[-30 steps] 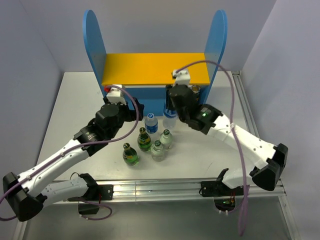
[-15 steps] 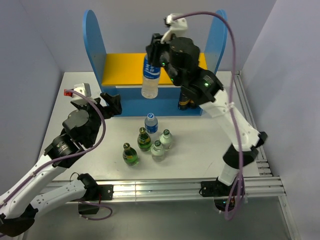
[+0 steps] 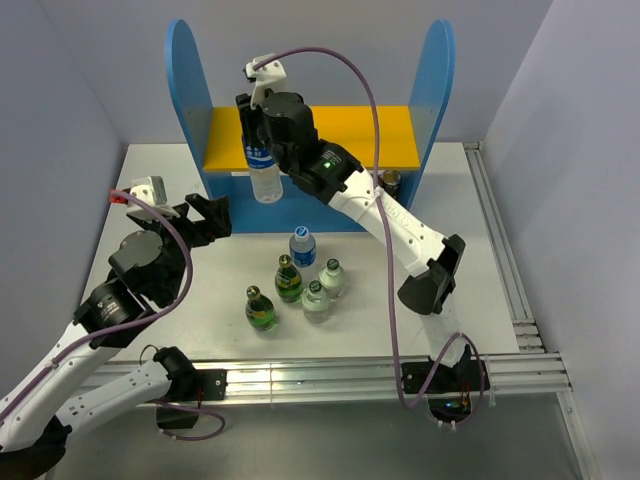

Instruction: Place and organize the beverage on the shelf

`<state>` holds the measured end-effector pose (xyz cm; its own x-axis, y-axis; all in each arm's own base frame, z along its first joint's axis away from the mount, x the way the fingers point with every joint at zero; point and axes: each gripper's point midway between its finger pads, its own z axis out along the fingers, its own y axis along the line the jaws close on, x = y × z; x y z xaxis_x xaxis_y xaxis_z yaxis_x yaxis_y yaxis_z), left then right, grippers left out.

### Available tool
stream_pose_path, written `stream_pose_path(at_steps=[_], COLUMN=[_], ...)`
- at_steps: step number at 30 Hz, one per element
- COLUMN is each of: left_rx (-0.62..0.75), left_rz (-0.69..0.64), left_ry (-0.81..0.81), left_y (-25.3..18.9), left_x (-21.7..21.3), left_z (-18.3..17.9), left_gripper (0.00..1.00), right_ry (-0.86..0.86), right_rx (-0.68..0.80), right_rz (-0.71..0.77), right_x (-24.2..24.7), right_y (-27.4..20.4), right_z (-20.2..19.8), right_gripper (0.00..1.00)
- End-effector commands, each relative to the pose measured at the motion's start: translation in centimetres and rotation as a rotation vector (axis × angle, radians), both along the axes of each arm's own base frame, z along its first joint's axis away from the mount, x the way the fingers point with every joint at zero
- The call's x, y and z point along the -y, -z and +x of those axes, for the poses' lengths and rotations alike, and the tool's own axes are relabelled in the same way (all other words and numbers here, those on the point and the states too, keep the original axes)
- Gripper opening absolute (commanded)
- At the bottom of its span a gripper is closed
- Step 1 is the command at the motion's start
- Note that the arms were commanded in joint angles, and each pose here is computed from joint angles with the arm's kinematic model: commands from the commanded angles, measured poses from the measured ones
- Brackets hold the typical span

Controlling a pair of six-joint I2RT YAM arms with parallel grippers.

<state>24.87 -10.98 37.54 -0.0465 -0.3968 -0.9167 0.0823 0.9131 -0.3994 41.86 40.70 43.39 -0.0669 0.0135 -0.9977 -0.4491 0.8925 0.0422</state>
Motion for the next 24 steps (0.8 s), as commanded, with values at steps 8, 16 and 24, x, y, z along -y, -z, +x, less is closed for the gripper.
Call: stream_pose_path(at_steps=[8,16,24], left_rx=[-0.011,-0.014,-0.015], left_rz=[-0.006,-0.015,-0.007], left_ry=[0.002,0.017,0.014], left_y=[0.2,0.5,0.5], left_x=[0.3,0.6,0.6], left_z=[0.0,-0.1,-0.3], left_gripper=[0.95,0.95,0.95], right_ry=[0.261,0.478,0.674], right_rx=[0.424,0.467,0.426], right_rz=[0.34,0.247,0.249], right_x=[12.5,20.3,28.6], right_y=[-19.3,-19.0,-15.9], right_z=[-5.1,-5.8,-2.4], right_gripper=[0.0,0.0,0.0])
